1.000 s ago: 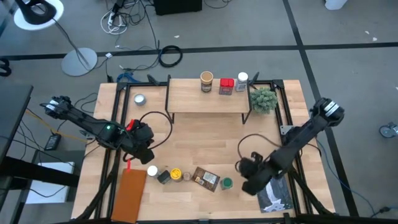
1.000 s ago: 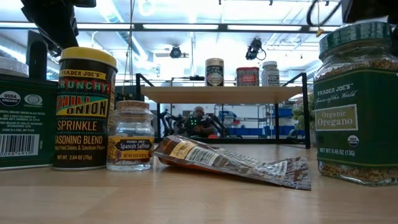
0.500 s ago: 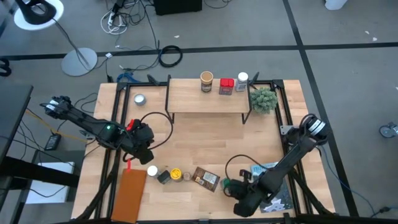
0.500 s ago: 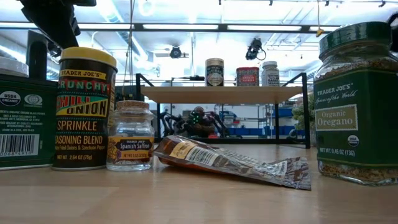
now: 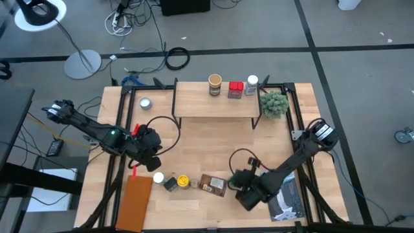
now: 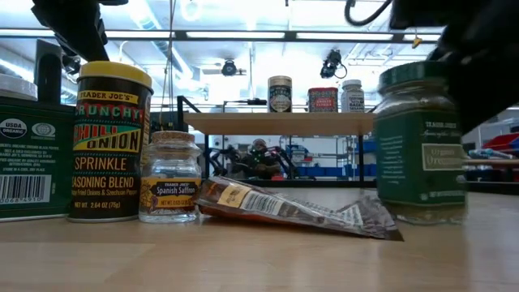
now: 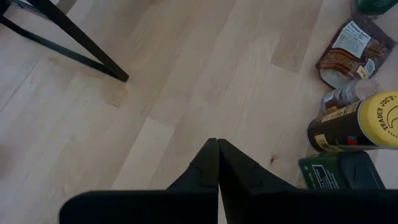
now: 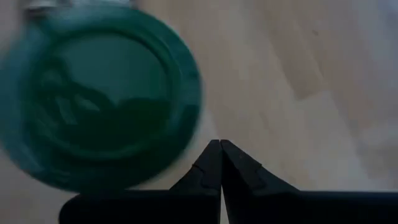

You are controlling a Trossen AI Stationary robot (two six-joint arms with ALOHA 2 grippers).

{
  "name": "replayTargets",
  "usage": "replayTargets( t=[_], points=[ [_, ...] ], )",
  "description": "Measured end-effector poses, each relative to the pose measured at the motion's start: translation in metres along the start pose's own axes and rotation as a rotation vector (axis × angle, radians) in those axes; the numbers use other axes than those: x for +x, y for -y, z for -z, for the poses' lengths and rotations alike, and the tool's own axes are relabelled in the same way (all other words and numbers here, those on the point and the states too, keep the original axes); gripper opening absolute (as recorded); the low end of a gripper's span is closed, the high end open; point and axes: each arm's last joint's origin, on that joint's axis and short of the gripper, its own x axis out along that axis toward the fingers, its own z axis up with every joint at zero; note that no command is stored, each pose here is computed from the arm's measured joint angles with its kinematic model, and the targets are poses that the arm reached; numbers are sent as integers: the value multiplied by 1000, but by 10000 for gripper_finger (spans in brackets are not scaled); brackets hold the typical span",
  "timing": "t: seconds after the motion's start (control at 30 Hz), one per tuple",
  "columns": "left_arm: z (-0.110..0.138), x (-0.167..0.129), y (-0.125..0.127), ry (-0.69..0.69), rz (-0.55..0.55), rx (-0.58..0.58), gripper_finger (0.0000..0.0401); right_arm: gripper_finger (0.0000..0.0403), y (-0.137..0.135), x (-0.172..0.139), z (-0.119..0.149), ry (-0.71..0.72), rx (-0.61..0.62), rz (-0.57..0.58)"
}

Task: Shelf spices
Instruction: Put the green seasoning bottle on the shelf

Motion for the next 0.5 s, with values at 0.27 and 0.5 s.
replayTargets(
  t=[0.27,0.5],
  points=[
    [0,0,0,0,0,0,6,0,12,-10,19,-144,97,105],
    [0,0,0,2,-3,7,6,1,-7,-44,55,-22,417,42]
  ],
)
